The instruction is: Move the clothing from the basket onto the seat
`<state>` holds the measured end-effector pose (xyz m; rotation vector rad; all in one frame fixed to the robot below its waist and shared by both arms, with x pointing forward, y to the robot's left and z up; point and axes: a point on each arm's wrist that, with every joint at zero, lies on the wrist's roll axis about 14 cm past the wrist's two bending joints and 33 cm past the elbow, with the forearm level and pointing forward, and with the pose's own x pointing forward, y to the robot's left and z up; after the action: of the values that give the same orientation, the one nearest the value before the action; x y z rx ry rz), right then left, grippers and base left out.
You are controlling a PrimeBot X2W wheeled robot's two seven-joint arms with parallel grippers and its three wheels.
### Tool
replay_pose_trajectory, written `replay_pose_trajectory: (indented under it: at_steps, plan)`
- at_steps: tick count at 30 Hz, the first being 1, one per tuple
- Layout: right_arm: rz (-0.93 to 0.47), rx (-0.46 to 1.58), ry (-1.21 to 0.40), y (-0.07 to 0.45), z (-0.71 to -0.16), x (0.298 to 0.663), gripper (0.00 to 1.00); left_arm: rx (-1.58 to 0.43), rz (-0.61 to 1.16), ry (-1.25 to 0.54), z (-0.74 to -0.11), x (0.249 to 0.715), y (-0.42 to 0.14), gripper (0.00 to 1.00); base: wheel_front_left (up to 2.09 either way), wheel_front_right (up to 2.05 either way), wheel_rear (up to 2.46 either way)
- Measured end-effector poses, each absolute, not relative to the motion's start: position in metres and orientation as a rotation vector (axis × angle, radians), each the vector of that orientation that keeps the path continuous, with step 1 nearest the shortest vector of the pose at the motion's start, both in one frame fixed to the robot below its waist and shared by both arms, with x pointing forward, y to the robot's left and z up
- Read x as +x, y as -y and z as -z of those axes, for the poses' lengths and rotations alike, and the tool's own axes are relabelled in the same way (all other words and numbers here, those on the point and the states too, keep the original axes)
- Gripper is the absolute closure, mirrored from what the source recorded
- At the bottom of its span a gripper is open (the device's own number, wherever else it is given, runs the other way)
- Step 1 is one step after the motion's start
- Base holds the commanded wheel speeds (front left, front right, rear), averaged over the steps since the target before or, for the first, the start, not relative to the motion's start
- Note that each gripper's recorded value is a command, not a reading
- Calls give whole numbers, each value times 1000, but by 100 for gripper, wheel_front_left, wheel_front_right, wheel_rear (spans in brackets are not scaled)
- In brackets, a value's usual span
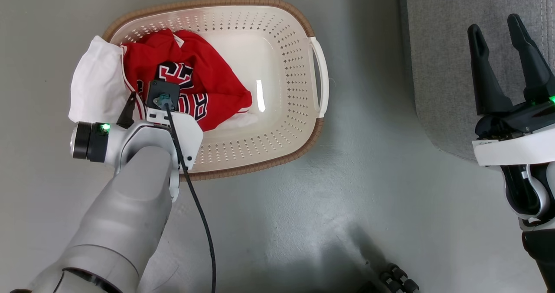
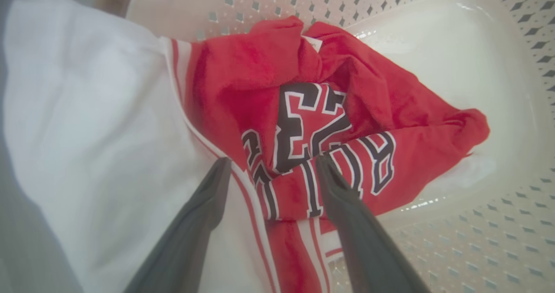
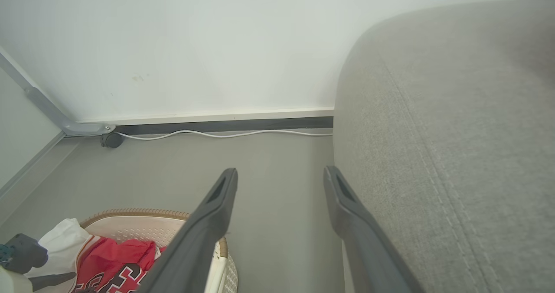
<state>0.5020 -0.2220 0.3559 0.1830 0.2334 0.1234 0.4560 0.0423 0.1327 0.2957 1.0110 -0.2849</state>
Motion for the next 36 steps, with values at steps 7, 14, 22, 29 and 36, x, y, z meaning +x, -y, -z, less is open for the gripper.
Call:
replay_pose_trajectory:
  at_steps: [7, 14, 22, 29, 36]
  plan:
    - [-110, 204, -241, 222, -351, 502, 0, 398, 306, -1044, -126, 452, -46, 0, 0, 0, 0]
    - [-104, 210, -251, 223, -345, 501, 0, 510, 330, -1067, -120, 450, -50, 0, 0, 0, 0]
    - [-100, 220, -259, 222, -340, 502, 0, 539, 321, -1088, -115, 450, -56, 100, 0, 0, 0]
    - [-103, 222, -245, 221, -345, 504, 0, 490, 337, -1047, -118, 461, -62, 100, 0, 0, 0]
    - [-107, 219, -202, 221, -365, 508, 0, 429, 383, -935, -142, 479, -55, 100, 0, 0, 0]
